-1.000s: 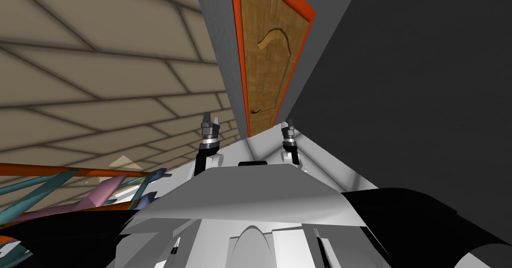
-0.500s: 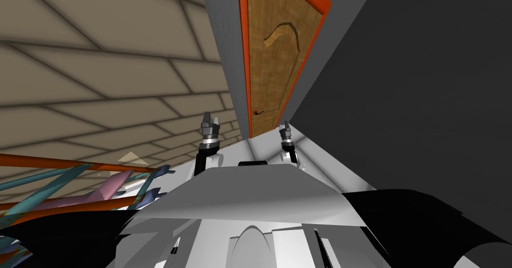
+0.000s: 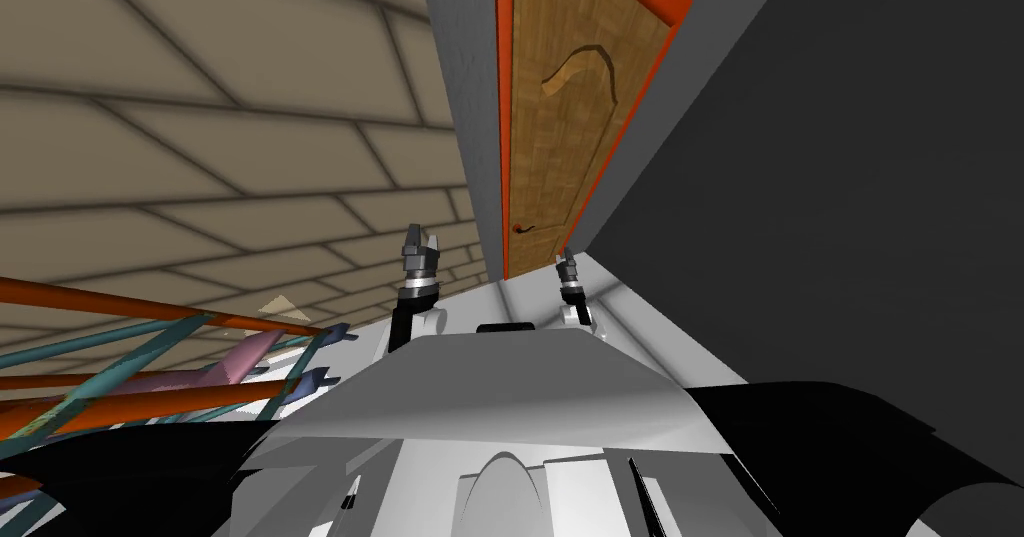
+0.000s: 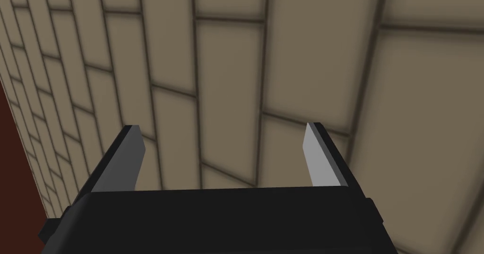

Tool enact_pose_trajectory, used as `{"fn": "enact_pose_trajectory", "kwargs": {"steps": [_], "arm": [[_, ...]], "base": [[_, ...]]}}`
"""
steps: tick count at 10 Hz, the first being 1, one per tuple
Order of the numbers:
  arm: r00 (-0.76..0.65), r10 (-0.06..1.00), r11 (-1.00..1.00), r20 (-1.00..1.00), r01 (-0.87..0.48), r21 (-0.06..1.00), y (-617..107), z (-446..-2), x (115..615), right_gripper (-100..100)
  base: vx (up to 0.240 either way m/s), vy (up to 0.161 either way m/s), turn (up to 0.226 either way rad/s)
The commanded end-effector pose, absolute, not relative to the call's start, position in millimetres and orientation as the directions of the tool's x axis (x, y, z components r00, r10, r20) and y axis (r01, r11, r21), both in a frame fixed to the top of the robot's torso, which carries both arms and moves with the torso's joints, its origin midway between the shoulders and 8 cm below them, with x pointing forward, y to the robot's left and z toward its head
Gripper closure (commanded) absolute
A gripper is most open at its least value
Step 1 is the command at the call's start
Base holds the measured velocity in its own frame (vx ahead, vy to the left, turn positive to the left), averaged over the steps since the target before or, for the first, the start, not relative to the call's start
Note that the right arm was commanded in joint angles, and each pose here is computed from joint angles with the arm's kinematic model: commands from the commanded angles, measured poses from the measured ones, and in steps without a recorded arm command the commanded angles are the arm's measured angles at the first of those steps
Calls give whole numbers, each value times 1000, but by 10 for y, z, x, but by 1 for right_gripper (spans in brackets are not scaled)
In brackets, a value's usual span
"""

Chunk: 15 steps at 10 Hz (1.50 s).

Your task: Pull the door open

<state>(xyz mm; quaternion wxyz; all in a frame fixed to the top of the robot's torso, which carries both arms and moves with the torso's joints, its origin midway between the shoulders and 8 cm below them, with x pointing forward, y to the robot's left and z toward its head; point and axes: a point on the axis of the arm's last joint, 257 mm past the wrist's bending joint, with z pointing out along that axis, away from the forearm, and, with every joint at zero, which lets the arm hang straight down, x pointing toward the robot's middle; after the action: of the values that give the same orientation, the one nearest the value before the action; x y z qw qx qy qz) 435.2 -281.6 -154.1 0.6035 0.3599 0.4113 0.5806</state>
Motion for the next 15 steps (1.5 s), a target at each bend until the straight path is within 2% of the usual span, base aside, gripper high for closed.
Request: {"fn": "enact_pose_trajectory", "kwargs": {"steps": [1, 15], "arm": [[-24, 997, 63, -78, -376, 925, -2840, -1686, 4427, -100], [-60, 995, 70, -83, -194, 979, -3102, -2690, 4604, -100]], "base": [[102, -6, 125], [72, -7, 99]]}}
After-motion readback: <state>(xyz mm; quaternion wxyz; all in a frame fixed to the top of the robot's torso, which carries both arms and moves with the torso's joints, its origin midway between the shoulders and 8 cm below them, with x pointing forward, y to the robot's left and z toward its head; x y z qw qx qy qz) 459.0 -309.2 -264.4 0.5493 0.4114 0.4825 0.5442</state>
